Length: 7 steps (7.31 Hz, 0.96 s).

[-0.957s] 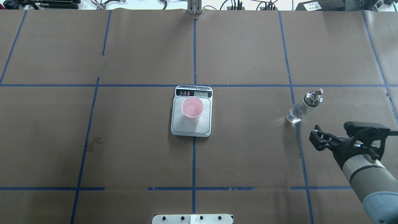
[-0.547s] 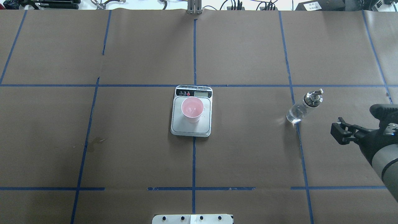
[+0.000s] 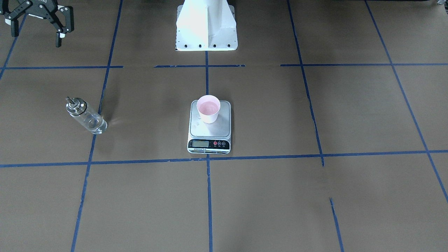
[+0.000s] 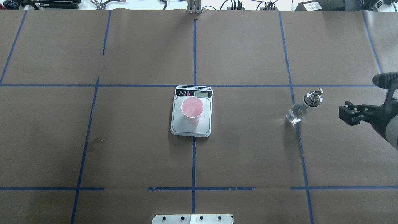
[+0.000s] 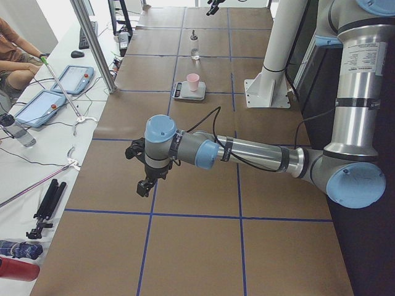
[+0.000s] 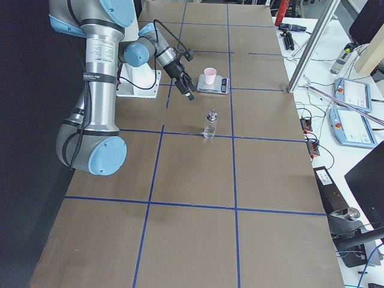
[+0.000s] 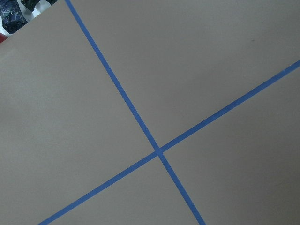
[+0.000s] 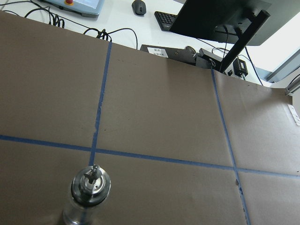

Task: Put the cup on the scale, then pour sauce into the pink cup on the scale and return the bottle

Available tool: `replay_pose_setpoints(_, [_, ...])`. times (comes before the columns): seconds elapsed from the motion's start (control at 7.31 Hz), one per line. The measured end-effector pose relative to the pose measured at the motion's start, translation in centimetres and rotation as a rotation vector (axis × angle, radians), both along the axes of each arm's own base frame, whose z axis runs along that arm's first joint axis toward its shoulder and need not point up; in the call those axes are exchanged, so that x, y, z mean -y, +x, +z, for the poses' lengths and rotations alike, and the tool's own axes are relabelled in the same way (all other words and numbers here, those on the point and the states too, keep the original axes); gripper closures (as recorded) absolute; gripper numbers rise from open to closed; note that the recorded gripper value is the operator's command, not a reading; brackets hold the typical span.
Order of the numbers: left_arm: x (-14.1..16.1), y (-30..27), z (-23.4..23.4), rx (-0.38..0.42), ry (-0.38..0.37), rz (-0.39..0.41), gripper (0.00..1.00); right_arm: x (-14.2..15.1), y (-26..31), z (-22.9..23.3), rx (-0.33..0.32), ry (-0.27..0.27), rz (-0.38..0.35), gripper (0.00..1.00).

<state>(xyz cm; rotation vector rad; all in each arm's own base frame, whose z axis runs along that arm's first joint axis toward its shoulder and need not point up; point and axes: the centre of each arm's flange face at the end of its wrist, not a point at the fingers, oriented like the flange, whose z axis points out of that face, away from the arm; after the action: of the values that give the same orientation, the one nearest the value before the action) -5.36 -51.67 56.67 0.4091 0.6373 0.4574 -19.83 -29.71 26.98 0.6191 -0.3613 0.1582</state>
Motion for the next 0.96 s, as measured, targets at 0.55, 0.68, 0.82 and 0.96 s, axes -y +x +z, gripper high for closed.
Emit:
replay_pose_setpoints(0.55, [0.3,0.0,-0.4,0.0,0.008,0.0,0.0,11.5,5.7,1.6,-0.042,-0.137,-0.181,0.0])
replay_pose_setpoints(0.68, [0.3,0.0,-0.4,0.0,0.008,0.0,0.0,14.8,8.9,3.3,-0.018,-0.187,-0.261,0.0])
replay_pose_setpoints(0.82, [0.3,0.0,-0.4,0.0,0.008,0.0,0.0,18.0,12.5,6.1,0.044,-0.225,-0.349,0.0])
replay_pose_setpoints(0.96, [0.3,0.0,-0.4,0.0,0.007,0.0,0.0,20.6,16.3,9.7,0.127,-0.246,-0.434,0.0])
